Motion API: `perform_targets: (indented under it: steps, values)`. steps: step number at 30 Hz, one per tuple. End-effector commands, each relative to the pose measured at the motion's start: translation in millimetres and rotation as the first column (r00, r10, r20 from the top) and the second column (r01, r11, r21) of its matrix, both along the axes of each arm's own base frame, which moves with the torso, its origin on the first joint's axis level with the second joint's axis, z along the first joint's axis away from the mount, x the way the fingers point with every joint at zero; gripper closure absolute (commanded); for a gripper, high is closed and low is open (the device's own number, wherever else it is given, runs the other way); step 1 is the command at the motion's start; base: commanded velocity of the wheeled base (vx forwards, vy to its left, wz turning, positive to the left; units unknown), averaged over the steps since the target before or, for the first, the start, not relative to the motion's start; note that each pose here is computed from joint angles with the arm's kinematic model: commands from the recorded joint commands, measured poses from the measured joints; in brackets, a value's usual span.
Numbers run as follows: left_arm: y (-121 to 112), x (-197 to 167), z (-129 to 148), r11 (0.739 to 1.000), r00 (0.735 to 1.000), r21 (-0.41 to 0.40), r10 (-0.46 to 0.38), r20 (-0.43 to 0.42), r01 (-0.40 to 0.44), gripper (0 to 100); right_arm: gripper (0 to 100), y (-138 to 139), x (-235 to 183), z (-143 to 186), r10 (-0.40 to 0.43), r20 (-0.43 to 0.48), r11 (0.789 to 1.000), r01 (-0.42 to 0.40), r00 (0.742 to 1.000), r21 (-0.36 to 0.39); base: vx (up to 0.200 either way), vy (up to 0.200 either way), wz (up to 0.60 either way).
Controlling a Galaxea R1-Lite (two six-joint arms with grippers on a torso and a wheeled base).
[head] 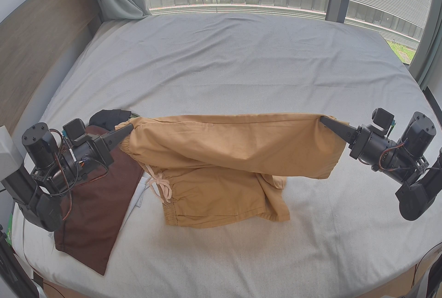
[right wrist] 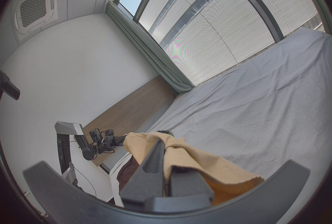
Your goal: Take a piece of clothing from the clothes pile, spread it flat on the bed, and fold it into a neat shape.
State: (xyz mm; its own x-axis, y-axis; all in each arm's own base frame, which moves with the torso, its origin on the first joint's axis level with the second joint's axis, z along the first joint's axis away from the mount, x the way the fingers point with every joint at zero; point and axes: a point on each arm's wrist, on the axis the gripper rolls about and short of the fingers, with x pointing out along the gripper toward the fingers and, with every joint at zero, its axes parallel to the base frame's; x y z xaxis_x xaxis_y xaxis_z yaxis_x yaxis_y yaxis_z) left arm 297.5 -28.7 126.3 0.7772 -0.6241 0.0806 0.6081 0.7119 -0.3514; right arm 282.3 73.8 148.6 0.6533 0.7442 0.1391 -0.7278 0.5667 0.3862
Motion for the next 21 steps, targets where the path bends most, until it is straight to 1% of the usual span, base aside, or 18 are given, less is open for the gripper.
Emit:
perform_targets:
  steps: [1,11,14,21]
  values:
    - [2.7,2.4,-2.7,1.000,1.000,0.005,0.010,-0.004,-0.010,100,100,-1.2,0.8,-0.3,-0.004,0.000,1.000,0.004,1.000,-0.001,0.000,0.000,0.00]
    - [9.1,6.7,-2.2,0.999,0.999,0.002,0.035,0.002,-0.035,100,100,-6.7,2.9,-0.8,-0.024,-0.001,1.000,0.024,1.000,-0.001,0.000,0.000,0.00]
    - [12.4,9.4,-5.6,0.999,0.999,0.000,0.047,-0.009,-0.047,100,100,-7.2,3.0,-0.8,-0.026,-0.001,1.000,0.026,1.000,-0.001,0.000,0.000,0.00]
    - [13.8,10.8,-5.3,0.999,0.999,0.001,0.051,-0.005,-0.051,100,100,-8.4,3.9,-0.7,-0.030,0.000,1.000,0.030,1.000,-0.001,0.000,0.000,0.00]
